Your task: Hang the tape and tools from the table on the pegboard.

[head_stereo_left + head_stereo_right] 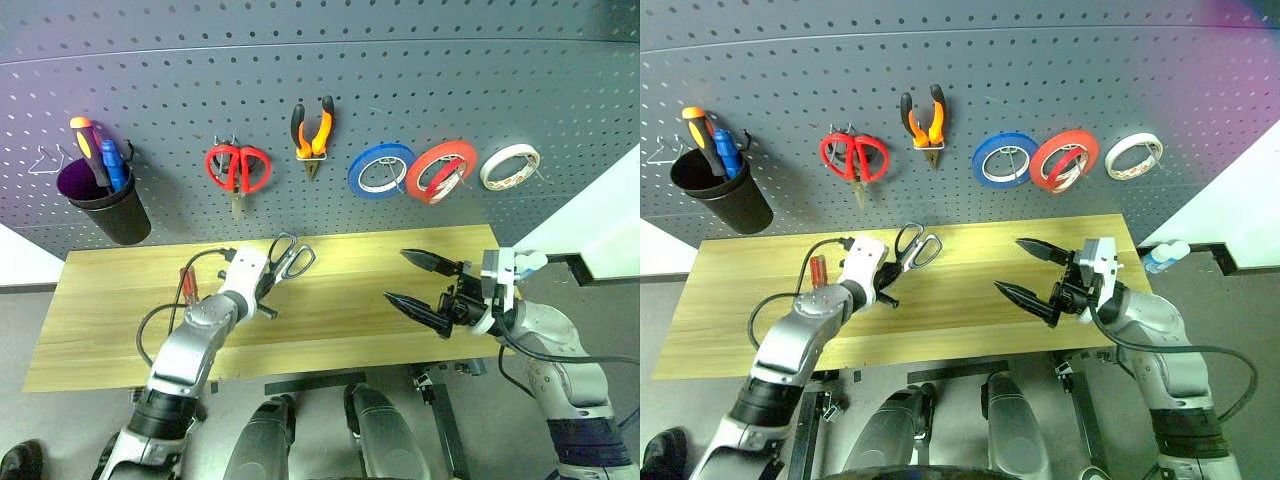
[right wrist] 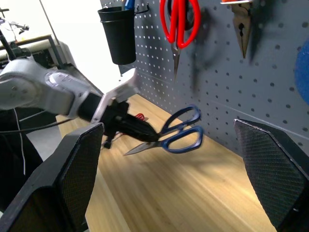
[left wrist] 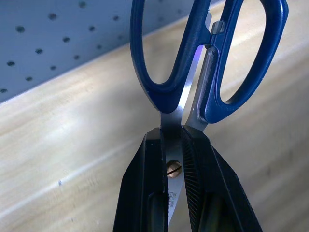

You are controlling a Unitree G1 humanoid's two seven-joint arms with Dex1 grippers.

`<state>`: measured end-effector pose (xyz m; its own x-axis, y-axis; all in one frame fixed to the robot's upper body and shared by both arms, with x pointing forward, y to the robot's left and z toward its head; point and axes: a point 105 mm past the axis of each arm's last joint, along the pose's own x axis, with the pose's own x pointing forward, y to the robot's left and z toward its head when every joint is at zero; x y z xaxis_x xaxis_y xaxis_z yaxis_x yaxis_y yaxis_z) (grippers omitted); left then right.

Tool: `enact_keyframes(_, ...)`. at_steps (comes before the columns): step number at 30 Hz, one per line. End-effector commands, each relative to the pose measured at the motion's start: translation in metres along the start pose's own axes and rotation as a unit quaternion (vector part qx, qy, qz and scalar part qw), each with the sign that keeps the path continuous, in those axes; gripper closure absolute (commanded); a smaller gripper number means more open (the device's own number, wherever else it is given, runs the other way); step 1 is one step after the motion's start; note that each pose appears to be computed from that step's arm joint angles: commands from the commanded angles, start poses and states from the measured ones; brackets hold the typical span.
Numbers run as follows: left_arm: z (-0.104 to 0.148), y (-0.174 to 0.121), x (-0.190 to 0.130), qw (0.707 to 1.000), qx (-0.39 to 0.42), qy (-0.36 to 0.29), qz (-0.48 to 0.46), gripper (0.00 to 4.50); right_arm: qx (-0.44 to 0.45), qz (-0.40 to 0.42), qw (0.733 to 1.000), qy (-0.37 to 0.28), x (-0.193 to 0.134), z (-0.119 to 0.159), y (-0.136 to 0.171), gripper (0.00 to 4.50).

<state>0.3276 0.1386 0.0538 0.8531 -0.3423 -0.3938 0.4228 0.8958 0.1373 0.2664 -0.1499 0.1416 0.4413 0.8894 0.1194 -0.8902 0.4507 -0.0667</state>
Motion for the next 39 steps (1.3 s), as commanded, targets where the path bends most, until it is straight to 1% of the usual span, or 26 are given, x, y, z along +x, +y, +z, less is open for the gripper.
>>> enact_keyframes(1, 0.011, 0.000, -0.015, 0.997, 0.054, -0.050, -0.007, 4.35, 0.004, 0.001, 1.000, -0.012, -0.010, 0.007, -0.001, 0.00)
enact_keyframes(2, 0.011, 0.001, -0.017, 0.996, 0.071, -0.057, -0.002, 4.35, 0.007, -0.001, 1.000, -0.014, -0.011, 0.006, -0.001, 0.00)
enact_keyframes(5, 0.015, 0.001, -0.025, 0.993, 0.081, -0.090, -0.003, 4.35, 0.024, 0.001, 1.000, -0.017, -0.015, 0.007, 0.000, 0.00)
enact_keyframes(8, 0.019, 0.002, -0.032, 0.986, 0.115, -0.120, 0.006, 4.35, 0.035, 0.009, 0.999, -0.029, -0.017, 0.008, 0.005, 0.00)
enact_keyframes(10, 0.024, 0.005, -0.037, 0.983, 0.114, -0.144, 0.020, 4.35, 0.042, 0.008, 0.999, -0.032, -0.020, 0.006, 0.007, 0.00)
enact_keyframes(13, 0.029, 0.008, -0.045, 0.977, 0.126, -0.169, 0.027, 4.35, 0.031, 0.011, 0.999, -0.033, -0.023, 0.003, 0.011, 0.00)
enact_keyframes(18, 0.038, 0.013, -0.060, 0.964, 0.136, -0.225, 0.048, 4.35, 0.030, 0.027, 0.998, -0.050, -0.019, 0.010, 0.012, 0.00)
enact_keyframes(21, 0.044, 0.015, -0.066, 0.956, 0.141, -0.252, 0.057, 4.35, 0.024, 0.029, 0.996, -0.076, -0.014, 0.020, 0.011, 0.00)
enact_keyframes(27, 0.053, 0.017, -0.072, 0.940, 0.173, -0.285, 0.074, 4.35, 0.006, 0.040, 0.994, -0.104, 0.003, 0.032, 0.015, 0.00)
enact_keyframes(32, 0.060, 0.025, -0.076, 0.927, 0.188, -0.307, 0.103, 4.35, -0.007, 0.041, 0.991, -0.124, 0.017, 0.043, 0.011, 0.00)
enact_keyframes(36, 0.068, 0.033, -0.080, 0.917, 0.193, -0.328, 0.120, 4.35, -0.007, 0.038, 0.991, -0.131, 0.019, 0.046, 0.007, 0.00)
enact_keyframes(39, 0.068, 0.038, -0.082, 0.911, 0.195, -0.338, 0.132, 4.35, -0.009, 0.032, 0.991, -0.129, 0.017, 0.042, 0.001, 0.00)
